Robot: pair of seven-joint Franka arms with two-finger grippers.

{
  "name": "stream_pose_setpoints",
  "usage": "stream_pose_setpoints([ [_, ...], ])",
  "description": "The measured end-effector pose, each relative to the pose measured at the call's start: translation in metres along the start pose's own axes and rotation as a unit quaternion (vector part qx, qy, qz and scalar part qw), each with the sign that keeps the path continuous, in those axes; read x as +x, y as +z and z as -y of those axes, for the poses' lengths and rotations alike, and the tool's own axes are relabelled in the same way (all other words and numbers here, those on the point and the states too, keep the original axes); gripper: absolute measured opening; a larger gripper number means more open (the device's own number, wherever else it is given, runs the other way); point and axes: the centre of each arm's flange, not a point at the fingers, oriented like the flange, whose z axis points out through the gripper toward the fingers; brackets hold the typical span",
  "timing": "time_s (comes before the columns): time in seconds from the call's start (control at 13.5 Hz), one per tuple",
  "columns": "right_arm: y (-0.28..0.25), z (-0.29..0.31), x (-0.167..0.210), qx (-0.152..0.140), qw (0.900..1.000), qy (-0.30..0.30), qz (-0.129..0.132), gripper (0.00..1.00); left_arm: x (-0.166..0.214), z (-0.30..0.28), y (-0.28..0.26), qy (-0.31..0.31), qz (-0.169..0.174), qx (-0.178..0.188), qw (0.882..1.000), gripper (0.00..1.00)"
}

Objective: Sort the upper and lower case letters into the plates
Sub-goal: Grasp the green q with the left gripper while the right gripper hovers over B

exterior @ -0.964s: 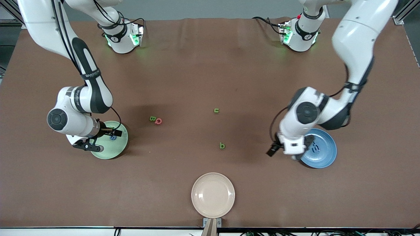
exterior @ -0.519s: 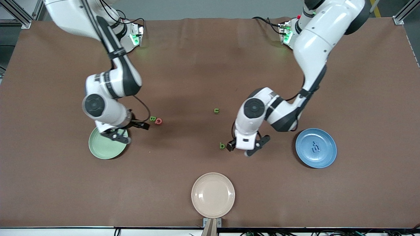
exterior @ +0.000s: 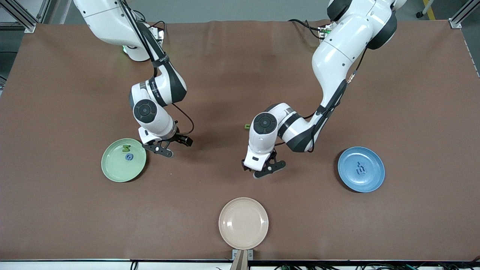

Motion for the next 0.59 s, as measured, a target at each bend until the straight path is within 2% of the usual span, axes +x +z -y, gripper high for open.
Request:
stream_pose_setpoints([
  [0.15, 0.007, -0.004, 0.000, -0.005, 0.999, -0.036, 0.003, 1.00, -0.005, -0.006, 0.008, 0.006, 0.002, -0.002, 1.000, 0.67],
  [0.22, 0.008, -0.006, 0.000, -0.007, 0.998, -0.068, 0.005, 1.00, -0.009, -0.008, 0.011, 0.008, 0.004, -0.002, 1.000, 0.59],
  [0.37, 0.010, -0.011, 0.003, -0.008, 0.992, -0.122, 0.007, 0.97, -0.015, -0.011, 0.015, 0.012, 0.006, -0.001, 1.000, 0.56],
  [0.52, 0.011, -0.016, 0.006, -0.009, 0.985, -0.174, 0.008, 0.97, -0.017, -0.012, 0.017, 0.014, 0.006, 0.000, 1.000, 0.53],
  [0.59, 0.012, -0.020, 0.008, -0.009, 0.977, -0.212, 0.010, 0.97, -0.016, -0.011, 0.018, 0.013, 0.006, 0.001, 1.000, 0.53],
])
